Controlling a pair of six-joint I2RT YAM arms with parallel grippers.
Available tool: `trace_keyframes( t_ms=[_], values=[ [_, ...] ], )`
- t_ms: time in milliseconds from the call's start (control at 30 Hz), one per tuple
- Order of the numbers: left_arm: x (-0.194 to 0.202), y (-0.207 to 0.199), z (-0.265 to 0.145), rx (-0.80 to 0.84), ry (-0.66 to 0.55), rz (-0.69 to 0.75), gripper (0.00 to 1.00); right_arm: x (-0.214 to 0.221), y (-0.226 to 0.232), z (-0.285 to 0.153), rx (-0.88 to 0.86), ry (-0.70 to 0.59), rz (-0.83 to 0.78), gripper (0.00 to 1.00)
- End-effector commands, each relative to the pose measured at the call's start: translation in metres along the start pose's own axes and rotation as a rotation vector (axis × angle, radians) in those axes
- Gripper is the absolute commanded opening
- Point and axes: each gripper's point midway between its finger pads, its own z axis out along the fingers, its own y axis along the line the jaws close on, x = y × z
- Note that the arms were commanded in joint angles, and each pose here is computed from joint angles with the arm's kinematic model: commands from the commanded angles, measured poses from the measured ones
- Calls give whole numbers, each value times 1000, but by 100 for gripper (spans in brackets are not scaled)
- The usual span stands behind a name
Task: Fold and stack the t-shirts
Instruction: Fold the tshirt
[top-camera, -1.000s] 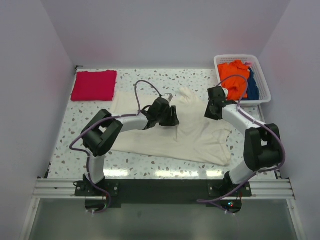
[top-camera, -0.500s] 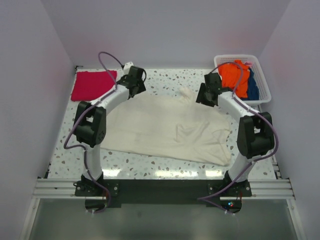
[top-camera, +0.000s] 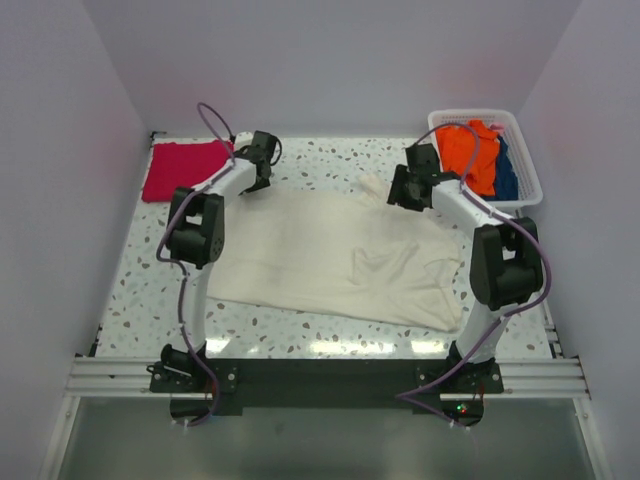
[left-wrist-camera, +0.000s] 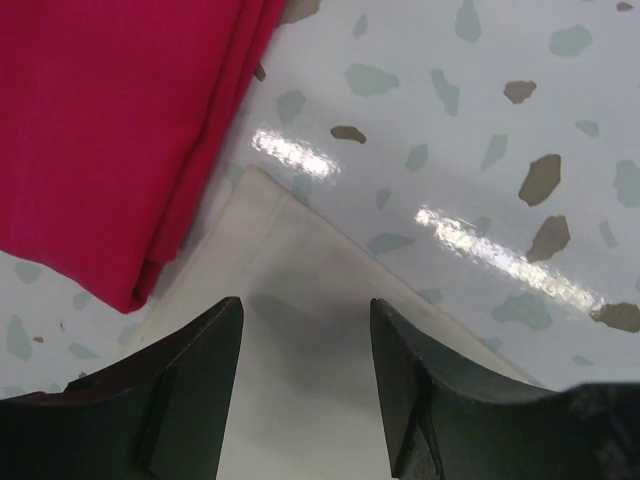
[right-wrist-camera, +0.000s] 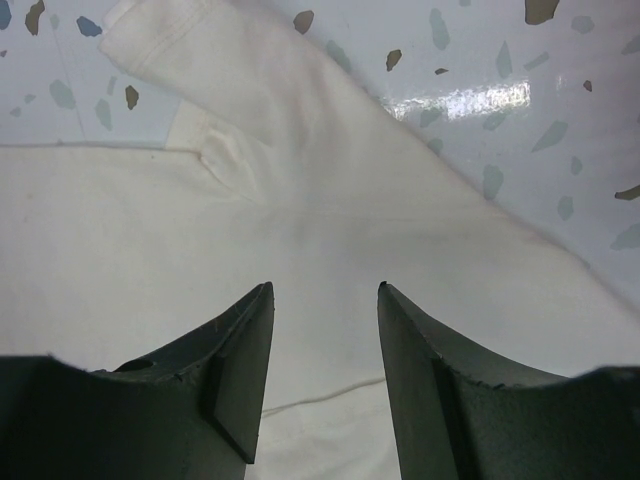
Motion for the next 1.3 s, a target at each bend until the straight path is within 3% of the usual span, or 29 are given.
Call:
trace_keyframes(
  t_ms=[0,200,567,1267],
  values=[
    [-23,19,10,-32,-22,-8,59,-9,8,-4,-36,-38,-22,50],
    [-33,14,17,34,-16,-34,59,-11,10,-6,-47,-47,-23,50],
    [-42,42,45,68,30,-130,59,-7,9,-4,-49,-41,-25,50],
    [-57,50,66,91,46,-121,60,-4,5,1,-24,-27,-29,50]
  ],
)
